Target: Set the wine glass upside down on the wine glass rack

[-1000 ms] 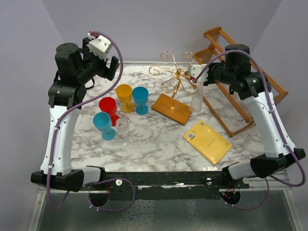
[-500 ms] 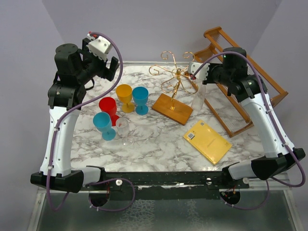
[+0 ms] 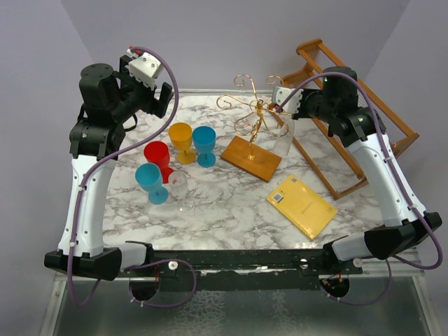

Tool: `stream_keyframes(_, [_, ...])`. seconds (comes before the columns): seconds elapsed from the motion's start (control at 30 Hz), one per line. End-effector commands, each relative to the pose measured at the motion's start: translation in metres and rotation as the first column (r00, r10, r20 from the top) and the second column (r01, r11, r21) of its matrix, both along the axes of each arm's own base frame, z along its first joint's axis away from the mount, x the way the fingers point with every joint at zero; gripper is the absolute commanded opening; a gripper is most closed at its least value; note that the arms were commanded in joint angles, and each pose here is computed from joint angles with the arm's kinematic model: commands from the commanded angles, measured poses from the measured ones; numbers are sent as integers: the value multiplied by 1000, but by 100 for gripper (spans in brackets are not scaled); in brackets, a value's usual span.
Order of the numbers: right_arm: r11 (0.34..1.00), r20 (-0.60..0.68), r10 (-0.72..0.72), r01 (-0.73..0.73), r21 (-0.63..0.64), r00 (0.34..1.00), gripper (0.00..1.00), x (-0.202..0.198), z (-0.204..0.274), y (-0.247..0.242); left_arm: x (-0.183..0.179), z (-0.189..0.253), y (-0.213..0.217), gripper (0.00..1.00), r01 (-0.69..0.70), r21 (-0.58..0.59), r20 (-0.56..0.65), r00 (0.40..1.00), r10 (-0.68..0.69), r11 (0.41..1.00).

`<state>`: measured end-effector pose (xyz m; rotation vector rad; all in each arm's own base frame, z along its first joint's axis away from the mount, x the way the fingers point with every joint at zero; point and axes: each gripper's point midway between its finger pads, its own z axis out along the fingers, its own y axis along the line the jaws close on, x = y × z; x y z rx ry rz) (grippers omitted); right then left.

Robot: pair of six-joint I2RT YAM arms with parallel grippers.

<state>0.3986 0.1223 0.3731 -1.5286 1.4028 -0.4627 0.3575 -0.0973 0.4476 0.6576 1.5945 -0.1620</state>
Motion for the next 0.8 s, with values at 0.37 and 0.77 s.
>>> stream_keyframes(0.37, [988,-39,113,-108,108,993,6,-5,-2,30,-7,12,3,80,-10,-6,48,999,11,1000])
stream_keyframes(0.77, [978,-81,148,-133,161,986,7,-13,-9,39,-9,14,3,80,-4,-8,52,999,4,1000])
